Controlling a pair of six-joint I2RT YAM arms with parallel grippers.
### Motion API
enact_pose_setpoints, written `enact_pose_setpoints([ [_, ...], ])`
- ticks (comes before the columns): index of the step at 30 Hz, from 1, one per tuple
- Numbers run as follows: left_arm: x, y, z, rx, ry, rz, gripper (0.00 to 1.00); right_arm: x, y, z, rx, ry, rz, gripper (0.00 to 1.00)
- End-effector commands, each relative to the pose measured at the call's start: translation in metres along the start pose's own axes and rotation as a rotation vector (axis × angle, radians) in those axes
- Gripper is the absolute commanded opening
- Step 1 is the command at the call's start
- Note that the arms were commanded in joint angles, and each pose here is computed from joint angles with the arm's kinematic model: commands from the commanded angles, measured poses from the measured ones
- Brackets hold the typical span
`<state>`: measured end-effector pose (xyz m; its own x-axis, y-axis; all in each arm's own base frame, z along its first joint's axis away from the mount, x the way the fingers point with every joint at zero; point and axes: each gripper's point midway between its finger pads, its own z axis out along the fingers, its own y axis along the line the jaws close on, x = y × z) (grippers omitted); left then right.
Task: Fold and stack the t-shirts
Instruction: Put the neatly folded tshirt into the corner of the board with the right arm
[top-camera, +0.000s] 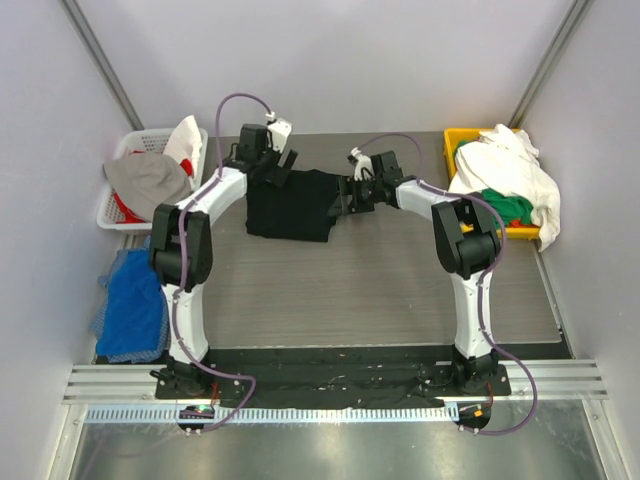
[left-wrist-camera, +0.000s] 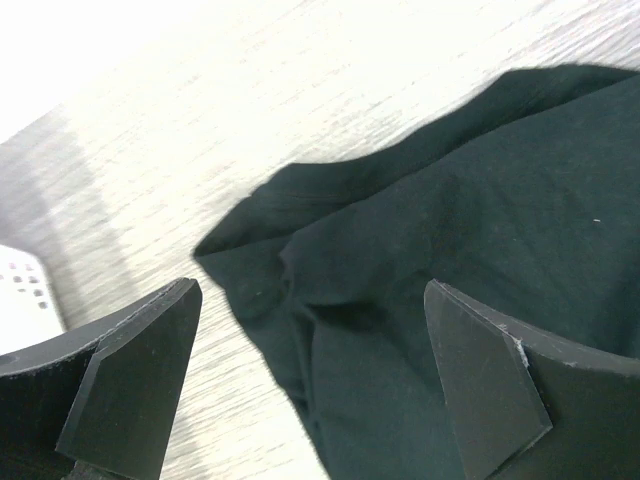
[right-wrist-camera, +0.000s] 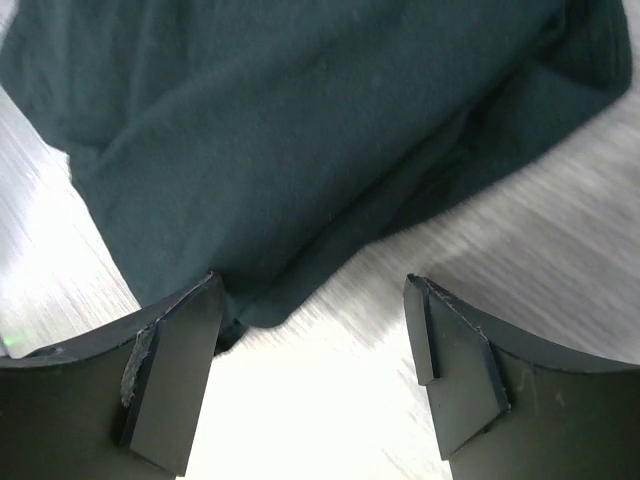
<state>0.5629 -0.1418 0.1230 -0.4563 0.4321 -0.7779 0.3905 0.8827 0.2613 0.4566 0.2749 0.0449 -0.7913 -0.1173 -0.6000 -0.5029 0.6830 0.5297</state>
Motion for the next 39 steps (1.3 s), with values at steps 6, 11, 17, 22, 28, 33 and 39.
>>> enact_pose_setpoints([
  [6,0.015,0.006,-0.016,-0.027,0.027,0.065,1.0,-0.026,0.006,0.02,-0.094,-0.067,0.032,0.81],
  [11,0.044,0.004,-0.007,-0.025,0.111,0.11,1.0,-0.026,0.007,0.025,-0.117,-0.071,0.044,0.81],
  [17,0.068,0.001,0.003,-0.013,0.193,0.155,0.99,-0.018,0.01,0.029,-0.15,-0.055,0.078,0.82],
  [22,0.072,0.002,0.004,-0.003,0.23,0.18,0.99,-0.023,0.022,0.034,-0.187,-0.072,0.05,0.81],
  [28,0.083,-0.003,0.001,0.039,0.287,0.2,0.99,-0.016,0.04,0.044,-0.239,-0.047,0.037,0.82],
  [33,0.088,-0.007,-0.002,0.056,0.309,0.223,0.98,-0.002,0.06,0.058,-0.284,-0.006,0.026,0.82],
  [39,0.094,-0.012,-0.005,0.068,0.323,0.234,0.98,0.004,0.076,0.062,-0.316,0.009,0.018,0.77],
])
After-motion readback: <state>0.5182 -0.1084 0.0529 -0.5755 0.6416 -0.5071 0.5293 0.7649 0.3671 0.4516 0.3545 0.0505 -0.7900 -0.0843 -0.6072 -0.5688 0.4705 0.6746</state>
